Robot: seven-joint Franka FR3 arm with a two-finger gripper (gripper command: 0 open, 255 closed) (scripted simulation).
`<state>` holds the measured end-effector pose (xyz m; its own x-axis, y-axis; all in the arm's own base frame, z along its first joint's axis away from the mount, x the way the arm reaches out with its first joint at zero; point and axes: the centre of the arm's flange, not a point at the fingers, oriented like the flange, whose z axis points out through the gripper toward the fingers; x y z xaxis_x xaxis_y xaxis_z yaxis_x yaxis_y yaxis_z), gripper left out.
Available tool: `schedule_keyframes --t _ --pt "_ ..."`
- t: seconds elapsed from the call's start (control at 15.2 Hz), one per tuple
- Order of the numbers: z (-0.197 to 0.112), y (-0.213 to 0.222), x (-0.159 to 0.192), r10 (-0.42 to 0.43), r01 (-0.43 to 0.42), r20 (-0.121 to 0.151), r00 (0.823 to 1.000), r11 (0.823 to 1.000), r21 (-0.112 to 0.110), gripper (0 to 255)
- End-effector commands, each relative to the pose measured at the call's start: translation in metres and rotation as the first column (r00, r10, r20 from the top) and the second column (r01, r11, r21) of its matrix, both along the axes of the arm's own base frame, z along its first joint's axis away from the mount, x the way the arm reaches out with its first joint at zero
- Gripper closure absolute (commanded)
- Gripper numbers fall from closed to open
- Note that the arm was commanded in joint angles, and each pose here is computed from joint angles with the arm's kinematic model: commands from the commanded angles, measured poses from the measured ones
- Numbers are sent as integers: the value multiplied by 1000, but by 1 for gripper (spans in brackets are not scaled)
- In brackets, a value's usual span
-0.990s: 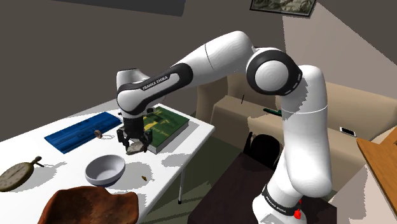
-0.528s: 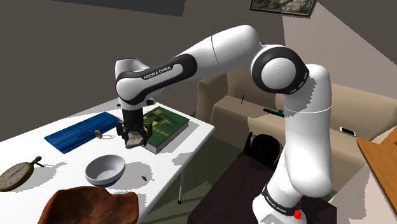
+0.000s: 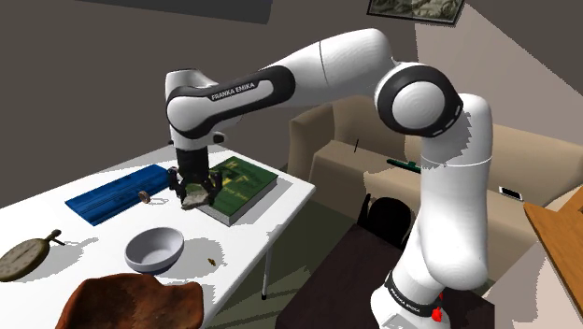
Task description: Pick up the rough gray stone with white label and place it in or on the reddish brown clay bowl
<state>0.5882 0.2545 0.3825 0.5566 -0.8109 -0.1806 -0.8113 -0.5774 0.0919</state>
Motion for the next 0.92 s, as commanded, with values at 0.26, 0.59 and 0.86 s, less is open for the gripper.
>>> schedule_keyframes --t 0.26,0.59,0.86 --pt "1 68 -27 0 0 0 1000 1000 0 255" --pt "0 130 -51 0 0 0 1000 1000 0 255" --pt "-1 179 -70 0 0 0 1000 1000 0 255"
